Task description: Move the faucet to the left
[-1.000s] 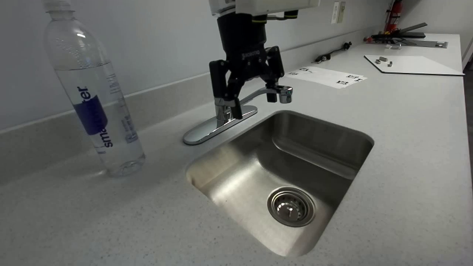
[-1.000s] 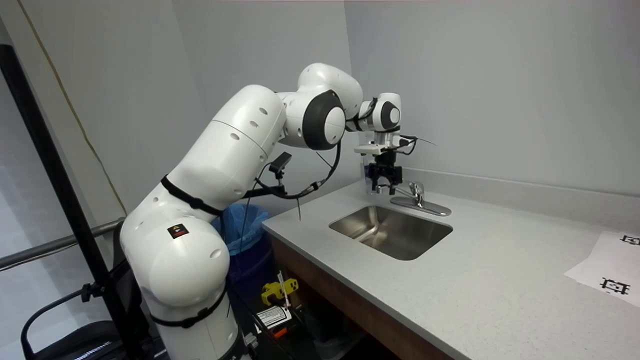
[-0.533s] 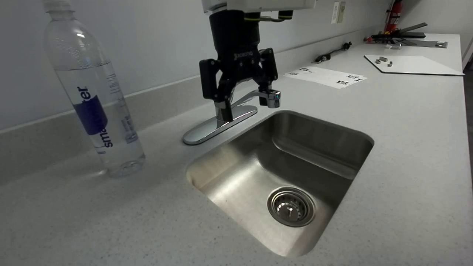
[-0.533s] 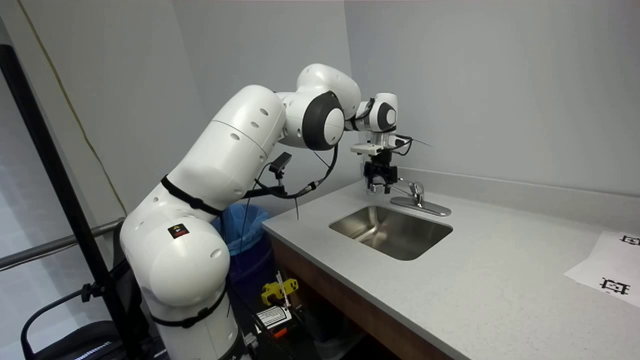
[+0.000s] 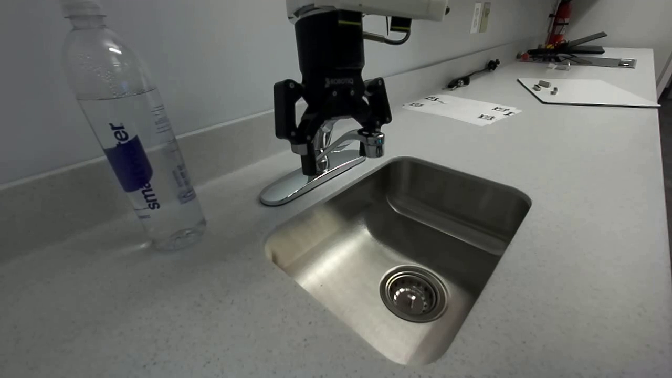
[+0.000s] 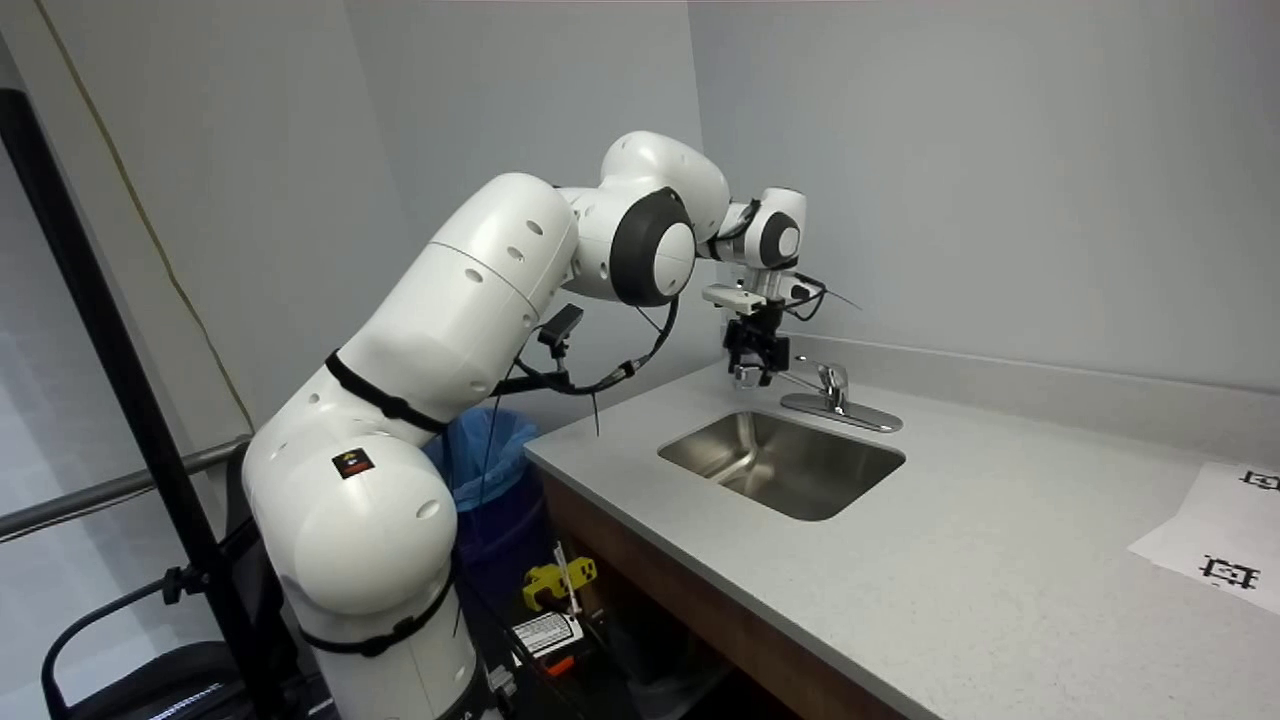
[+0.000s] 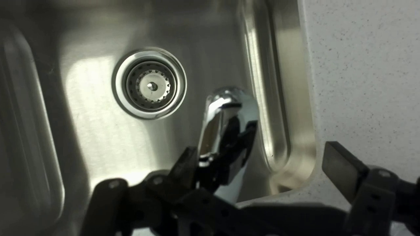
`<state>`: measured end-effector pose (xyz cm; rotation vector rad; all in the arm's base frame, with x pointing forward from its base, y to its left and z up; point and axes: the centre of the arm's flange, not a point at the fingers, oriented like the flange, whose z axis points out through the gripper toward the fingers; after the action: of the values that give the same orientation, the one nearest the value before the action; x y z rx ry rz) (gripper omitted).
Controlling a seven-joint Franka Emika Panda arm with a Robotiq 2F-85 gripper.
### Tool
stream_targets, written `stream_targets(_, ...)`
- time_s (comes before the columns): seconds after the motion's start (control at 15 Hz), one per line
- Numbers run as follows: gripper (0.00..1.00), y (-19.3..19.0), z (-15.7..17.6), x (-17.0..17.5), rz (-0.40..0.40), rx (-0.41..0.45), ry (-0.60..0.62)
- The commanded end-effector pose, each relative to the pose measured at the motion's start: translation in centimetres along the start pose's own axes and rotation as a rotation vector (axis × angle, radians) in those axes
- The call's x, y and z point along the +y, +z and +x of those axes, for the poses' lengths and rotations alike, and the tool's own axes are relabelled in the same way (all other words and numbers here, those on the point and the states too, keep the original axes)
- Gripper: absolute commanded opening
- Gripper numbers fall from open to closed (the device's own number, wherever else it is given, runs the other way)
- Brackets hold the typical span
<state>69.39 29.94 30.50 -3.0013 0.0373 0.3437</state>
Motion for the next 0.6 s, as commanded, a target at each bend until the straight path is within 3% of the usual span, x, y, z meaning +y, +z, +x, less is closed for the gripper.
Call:
stream_targets(0.0, 1.00, 0.75, 0.54, -2.73, 0.116, -0.029, -0.009)
stream_targets(0.53, 1.00, 0.18, 1.05, -2.47, 0.137, -0.029, -0.006)
